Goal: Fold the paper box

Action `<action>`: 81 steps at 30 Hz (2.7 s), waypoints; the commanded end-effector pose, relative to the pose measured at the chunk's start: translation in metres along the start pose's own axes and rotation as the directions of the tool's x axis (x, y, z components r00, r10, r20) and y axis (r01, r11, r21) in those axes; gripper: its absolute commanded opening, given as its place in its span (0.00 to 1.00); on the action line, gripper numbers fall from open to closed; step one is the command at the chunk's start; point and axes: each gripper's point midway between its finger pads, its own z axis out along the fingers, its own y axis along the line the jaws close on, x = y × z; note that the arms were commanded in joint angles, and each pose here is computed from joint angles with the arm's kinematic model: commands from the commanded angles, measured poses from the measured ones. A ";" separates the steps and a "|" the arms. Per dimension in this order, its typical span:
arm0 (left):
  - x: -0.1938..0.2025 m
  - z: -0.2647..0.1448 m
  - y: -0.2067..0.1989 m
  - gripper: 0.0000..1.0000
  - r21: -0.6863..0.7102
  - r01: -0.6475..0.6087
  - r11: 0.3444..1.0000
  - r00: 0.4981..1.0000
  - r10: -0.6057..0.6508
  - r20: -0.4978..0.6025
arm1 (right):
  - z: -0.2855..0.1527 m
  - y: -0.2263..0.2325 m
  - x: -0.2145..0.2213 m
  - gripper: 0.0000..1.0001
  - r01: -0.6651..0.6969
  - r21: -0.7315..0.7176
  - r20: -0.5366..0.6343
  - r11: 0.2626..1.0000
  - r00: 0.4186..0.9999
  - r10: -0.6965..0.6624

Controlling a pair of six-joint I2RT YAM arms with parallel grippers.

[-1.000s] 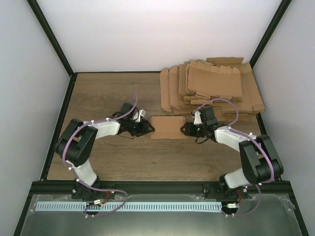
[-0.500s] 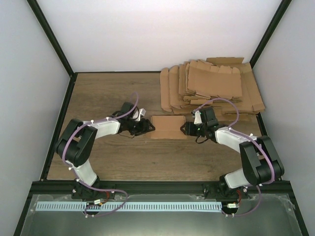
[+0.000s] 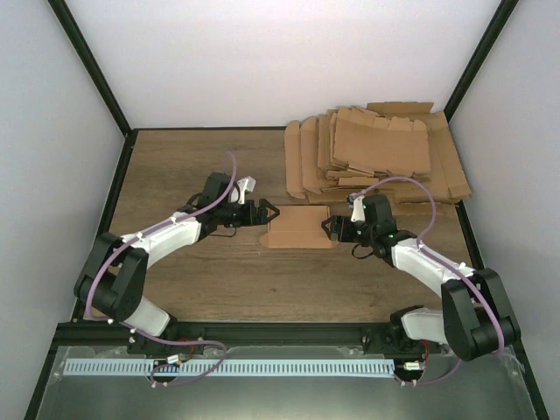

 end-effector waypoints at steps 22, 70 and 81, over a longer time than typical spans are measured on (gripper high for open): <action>0.015 0.059 0.037 0.71 -0.031 0.041 0.999 0.989 -0.045 -0.138 | 0.038 -0.007 0.008 0.91 -0.063 -0.032 -0.091 0.998 0.994 0.060; 0.026 0.032 0.019 0.70 -0.159 -0.110 0.981 0.986 0.088 -0.140 | 0.003 0.005 0.002 0.69 0.095 0.108 -0.101 0.990 0.991 -0.084; -0.011 0.035 0.017 0.83 -0.069 -0.020 0.997 1.000 0.019 -0.022 | 0.017 0.011 -0.033 0.76 0.023 0.039 -0.018 0.999 1.000 -0.022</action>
